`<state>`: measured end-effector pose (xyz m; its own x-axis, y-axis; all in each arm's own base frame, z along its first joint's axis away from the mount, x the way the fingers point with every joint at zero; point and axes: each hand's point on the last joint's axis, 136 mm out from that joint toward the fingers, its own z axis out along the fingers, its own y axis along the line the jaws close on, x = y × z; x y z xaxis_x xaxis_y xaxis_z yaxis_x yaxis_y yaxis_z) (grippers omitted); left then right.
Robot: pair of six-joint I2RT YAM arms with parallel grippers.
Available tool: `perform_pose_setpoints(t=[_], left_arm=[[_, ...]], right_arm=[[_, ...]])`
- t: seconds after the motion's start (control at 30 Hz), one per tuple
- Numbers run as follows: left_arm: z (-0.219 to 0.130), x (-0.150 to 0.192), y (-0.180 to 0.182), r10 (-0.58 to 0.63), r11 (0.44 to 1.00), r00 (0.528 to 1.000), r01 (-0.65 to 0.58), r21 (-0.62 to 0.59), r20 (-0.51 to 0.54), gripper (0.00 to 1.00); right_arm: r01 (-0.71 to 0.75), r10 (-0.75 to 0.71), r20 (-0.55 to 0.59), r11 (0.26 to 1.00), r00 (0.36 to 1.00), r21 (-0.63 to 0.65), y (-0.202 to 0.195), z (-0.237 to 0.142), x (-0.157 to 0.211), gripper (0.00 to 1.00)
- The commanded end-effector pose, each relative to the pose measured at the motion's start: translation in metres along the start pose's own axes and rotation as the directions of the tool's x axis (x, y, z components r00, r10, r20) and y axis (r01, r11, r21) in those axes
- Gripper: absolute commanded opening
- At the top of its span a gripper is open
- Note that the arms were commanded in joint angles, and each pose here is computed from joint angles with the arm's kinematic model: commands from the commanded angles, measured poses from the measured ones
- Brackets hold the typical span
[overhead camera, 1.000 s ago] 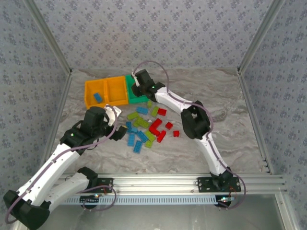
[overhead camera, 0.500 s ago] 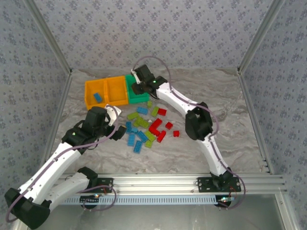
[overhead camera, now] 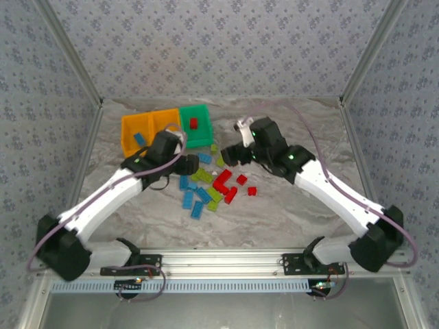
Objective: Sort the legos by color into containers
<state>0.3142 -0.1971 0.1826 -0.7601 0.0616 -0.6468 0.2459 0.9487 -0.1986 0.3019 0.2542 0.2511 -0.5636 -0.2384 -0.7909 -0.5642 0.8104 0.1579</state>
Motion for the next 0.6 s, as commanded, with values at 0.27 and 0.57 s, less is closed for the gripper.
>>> perform_pose_setpoints(t=[0.27,0.57], left_arm=[[0.138,-0.033,-0.045,-0.111,0.992,0.992,0.106,-0.067,-0.064,0.60],[0.191,-0.027,-0.034,-0.086,0.980,0.991,0.066,-0.190,-0.101,0.52]], right_arm=[[-0.232,0.242,-0.090,0.966,0.966,0.111,-0.035,-0.030,0.082,1.00],[-0.275,0.282,-0.044,0.955,0.959,0.115,-0.047,-0.049,0.082,1.00]])
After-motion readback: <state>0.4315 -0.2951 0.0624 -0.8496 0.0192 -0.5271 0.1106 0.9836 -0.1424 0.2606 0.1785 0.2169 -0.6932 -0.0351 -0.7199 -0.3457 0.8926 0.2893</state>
